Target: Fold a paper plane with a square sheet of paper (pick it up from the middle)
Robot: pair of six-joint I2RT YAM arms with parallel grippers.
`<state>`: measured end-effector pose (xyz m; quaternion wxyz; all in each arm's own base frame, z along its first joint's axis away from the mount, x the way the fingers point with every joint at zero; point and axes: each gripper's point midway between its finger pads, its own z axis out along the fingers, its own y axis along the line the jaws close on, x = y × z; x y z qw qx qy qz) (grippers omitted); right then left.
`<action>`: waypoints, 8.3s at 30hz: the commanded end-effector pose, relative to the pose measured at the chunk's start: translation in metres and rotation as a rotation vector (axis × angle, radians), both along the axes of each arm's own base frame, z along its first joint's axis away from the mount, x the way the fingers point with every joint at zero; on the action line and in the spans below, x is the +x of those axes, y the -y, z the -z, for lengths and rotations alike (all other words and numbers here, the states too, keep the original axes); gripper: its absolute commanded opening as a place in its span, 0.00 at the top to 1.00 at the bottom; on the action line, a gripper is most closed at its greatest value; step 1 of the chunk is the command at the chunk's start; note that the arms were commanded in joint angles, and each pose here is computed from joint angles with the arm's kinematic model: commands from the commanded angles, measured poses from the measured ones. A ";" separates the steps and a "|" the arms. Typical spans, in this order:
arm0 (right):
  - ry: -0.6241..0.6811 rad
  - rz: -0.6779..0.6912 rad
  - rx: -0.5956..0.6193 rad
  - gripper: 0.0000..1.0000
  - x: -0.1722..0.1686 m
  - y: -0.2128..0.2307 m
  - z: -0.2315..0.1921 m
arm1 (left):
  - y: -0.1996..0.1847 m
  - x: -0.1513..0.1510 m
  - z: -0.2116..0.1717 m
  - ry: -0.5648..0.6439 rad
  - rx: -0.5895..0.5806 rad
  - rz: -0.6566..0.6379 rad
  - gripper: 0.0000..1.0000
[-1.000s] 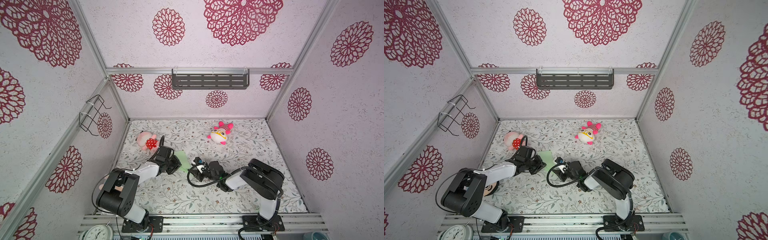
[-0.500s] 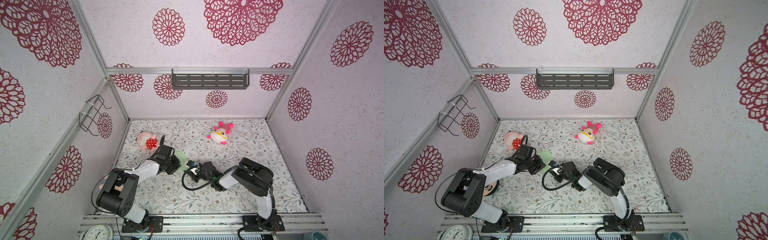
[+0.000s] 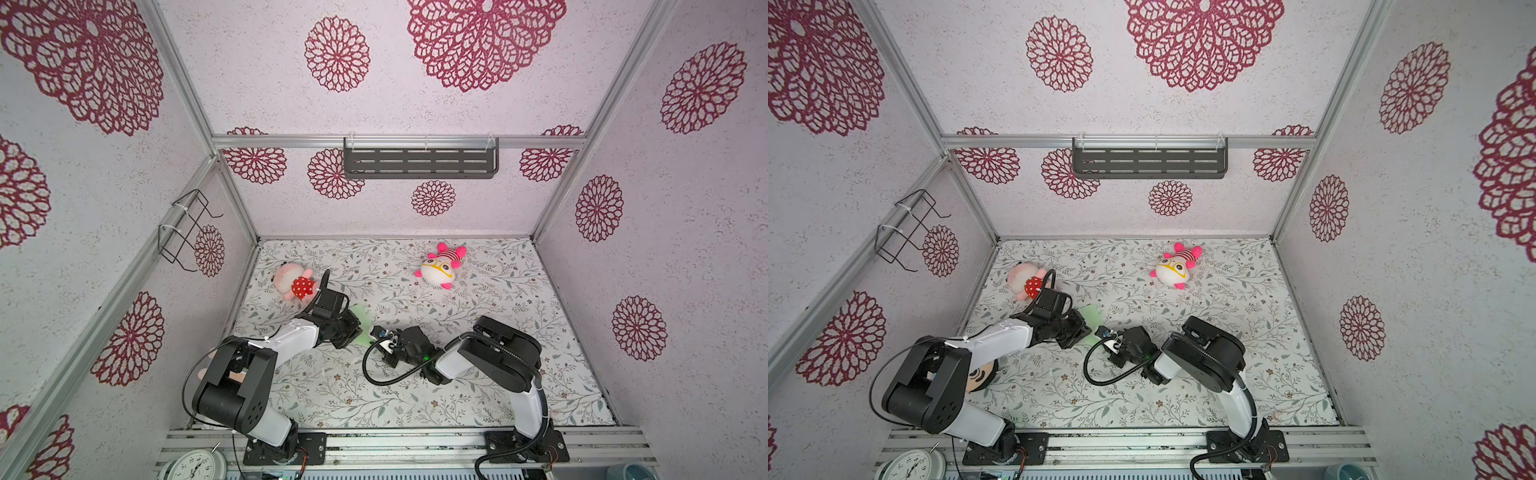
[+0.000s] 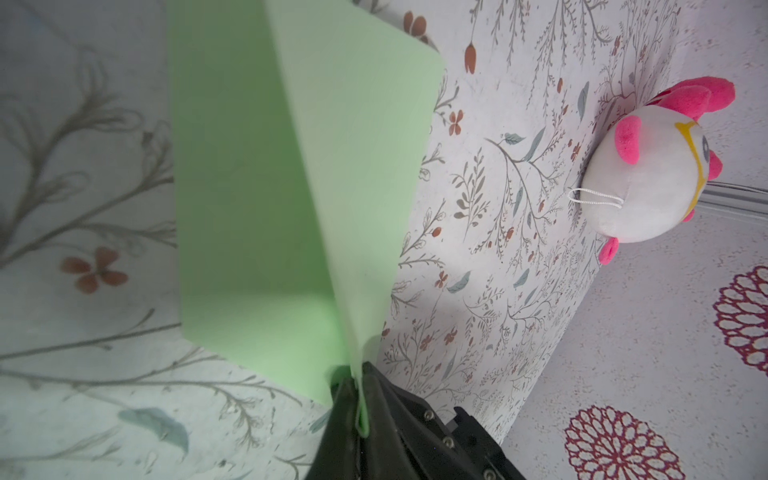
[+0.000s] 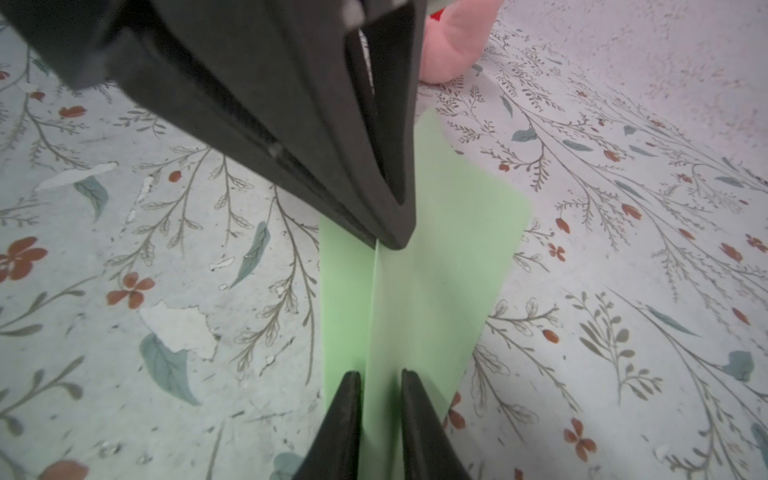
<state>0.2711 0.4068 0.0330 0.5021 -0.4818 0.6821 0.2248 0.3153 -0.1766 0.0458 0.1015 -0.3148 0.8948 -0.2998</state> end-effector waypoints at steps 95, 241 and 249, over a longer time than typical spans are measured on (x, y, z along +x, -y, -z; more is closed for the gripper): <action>-0.512 0.036 0.278 0.92 -0.001 -0.003 -0.009 | -0.033 -0.020 -0.018 0.213 0.026 -0.073 0.52; -1.246 0.239 0.281 0.93 0.015 0.020 0.028 | 0.014 0.015 0.023 -0.007 0.280 0.284 0.55; -1.251 0.227 0.280 0.90 0.015 0.019 0.026 | 0.011 0.008 0.038 -0.063 0.297 0.282 0.54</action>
